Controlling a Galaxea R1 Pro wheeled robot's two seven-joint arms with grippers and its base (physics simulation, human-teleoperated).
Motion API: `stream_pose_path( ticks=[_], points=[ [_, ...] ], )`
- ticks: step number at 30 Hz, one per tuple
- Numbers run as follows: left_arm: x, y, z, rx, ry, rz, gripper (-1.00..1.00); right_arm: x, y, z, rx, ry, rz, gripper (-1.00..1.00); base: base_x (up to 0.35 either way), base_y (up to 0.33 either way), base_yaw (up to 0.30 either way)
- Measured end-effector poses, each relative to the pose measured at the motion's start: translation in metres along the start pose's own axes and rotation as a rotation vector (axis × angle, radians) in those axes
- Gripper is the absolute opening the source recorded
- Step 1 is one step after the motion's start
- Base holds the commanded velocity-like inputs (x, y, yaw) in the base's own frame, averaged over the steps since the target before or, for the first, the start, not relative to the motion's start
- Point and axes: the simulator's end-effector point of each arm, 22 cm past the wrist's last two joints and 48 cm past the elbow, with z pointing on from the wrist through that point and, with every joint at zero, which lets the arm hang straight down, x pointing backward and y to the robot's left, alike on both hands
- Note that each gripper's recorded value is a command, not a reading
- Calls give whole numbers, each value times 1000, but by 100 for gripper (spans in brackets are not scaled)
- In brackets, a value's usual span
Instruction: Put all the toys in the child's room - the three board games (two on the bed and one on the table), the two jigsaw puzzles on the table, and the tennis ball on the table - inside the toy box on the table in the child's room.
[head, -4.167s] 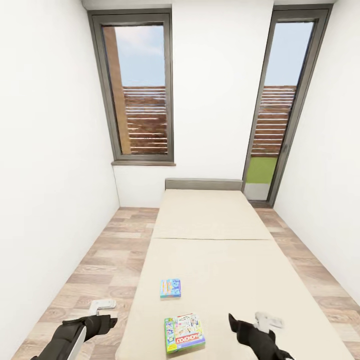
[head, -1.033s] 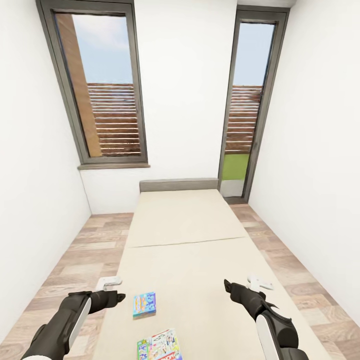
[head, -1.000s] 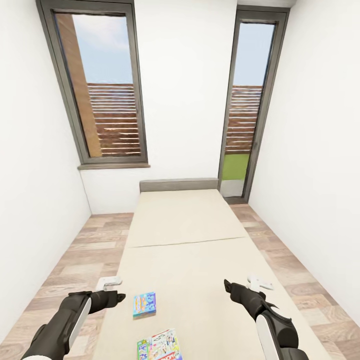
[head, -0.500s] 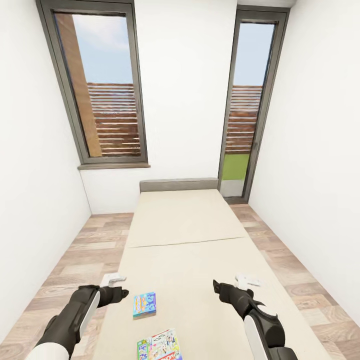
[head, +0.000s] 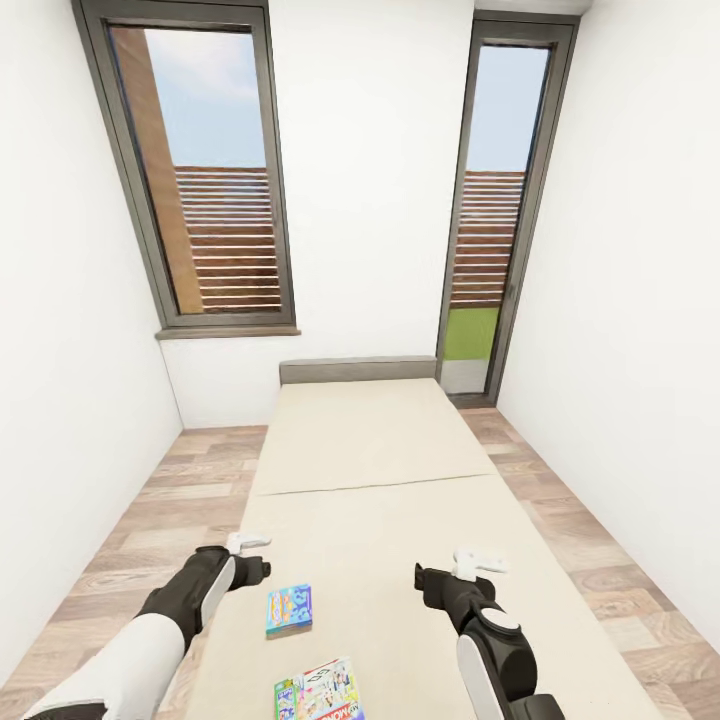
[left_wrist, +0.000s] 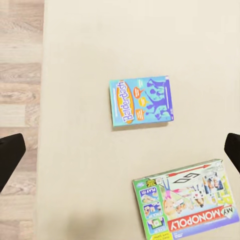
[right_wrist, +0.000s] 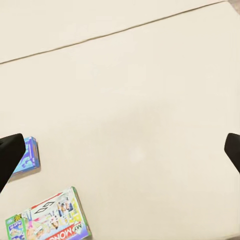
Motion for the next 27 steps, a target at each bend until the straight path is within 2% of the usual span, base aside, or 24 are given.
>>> stream_pose_path(
  ticks=[13,19,27],
  points=[
    [4,-27,2,21,8,13,100,1,1,-1,3,17,-8,100,0,0,0],
    [13,-67,3,70,26,23,100,6,5,1,-2,66,-24,100,0,0,0],
    [18,-78,6,83,36,26,100,13,4,5,1,122,-45,100,0,0,0]
  ],
)
